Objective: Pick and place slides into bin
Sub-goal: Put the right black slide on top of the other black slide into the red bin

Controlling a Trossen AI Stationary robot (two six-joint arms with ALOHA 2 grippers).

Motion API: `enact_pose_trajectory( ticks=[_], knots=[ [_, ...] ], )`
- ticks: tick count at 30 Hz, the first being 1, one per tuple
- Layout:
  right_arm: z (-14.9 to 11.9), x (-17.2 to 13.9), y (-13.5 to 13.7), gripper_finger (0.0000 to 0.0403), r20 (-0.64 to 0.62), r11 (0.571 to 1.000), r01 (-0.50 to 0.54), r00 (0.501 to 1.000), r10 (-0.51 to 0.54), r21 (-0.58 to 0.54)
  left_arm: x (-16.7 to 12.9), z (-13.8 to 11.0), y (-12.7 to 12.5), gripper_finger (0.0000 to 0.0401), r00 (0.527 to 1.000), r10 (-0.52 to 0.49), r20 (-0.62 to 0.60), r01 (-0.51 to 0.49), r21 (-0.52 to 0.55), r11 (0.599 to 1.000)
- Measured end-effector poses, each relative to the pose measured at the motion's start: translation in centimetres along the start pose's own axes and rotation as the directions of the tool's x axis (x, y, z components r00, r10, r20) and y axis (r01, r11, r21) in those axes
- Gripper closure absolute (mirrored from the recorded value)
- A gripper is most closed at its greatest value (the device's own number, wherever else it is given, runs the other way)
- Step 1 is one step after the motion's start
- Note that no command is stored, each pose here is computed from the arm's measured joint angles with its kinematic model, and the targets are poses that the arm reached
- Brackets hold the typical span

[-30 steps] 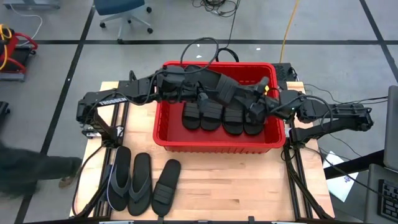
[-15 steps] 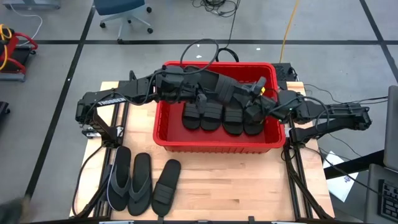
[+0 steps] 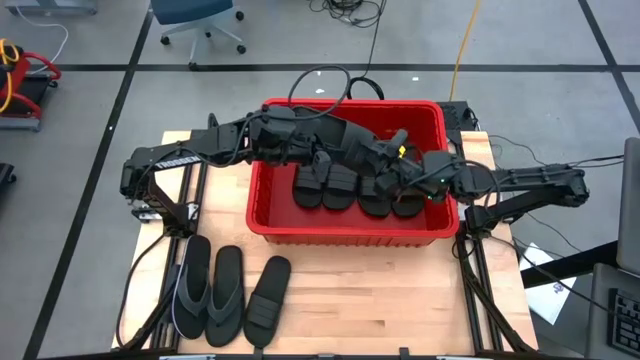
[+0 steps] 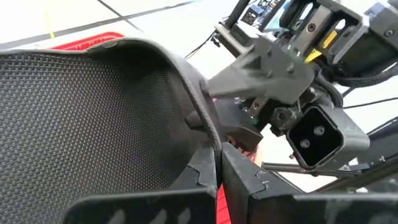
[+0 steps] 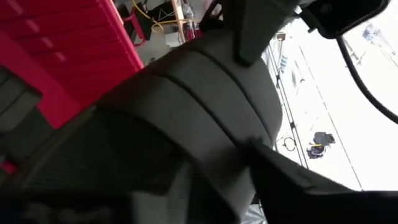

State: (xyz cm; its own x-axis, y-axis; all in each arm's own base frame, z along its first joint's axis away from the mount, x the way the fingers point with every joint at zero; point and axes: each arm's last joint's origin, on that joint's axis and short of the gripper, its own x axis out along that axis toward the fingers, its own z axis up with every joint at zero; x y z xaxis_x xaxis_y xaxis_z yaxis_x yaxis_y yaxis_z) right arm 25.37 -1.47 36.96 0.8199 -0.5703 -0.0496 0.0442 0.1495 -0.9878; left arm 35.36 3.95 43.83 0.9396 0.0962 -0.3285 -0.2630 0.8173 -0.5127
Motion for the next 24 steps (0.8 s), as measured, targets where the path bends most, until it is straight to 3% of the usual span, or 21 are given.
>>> enact_pose_trajectory(
  ticks=[5,9,14,19,24],
  knots=[
    [0.2,-0.3,-0.2,0.0386,0.011,1.000,0.006,1.000,-0.006,-0.005,0.0,0.1,-0.1,0.0401,1.000,-0.006,0.007,0.006,-0.002,1.000],
    [0.2,-0.8,-0.3,0.0391,-0.035,1.000,0.015,0.999,-0.015,-0.006,0.1,0.1,-0.1,0.0387,1.000,0.003,0.017,-0.003,-0.016,1.000],
    [-0.7,-1.9,-0.8,0.0398,-0.072,1.000,0.002,0.997,-0.002,-0.003,-0.2,0.2,-0.3,0.0332,1.000,-0.008,0.030,0.008,0.021,1.000],
    [-2.0,-3.2,-1.5,0.0400,-0.216,1.000,0.016,0.976,-0.016,0.000,-0.5,0.7,-0.7,0.0273,0.996,-0.057,0.069,0.053,0.047,0.997],
    [-3.2,-4.5,-1.5,0.0401,-0.332,1.000,-0.007,0.943,0.004,-0.008,-0.5,0.9,-0.7,0.0235,0.995,-0.050,0.092,0.039,0.116,0.993]
  ],
)
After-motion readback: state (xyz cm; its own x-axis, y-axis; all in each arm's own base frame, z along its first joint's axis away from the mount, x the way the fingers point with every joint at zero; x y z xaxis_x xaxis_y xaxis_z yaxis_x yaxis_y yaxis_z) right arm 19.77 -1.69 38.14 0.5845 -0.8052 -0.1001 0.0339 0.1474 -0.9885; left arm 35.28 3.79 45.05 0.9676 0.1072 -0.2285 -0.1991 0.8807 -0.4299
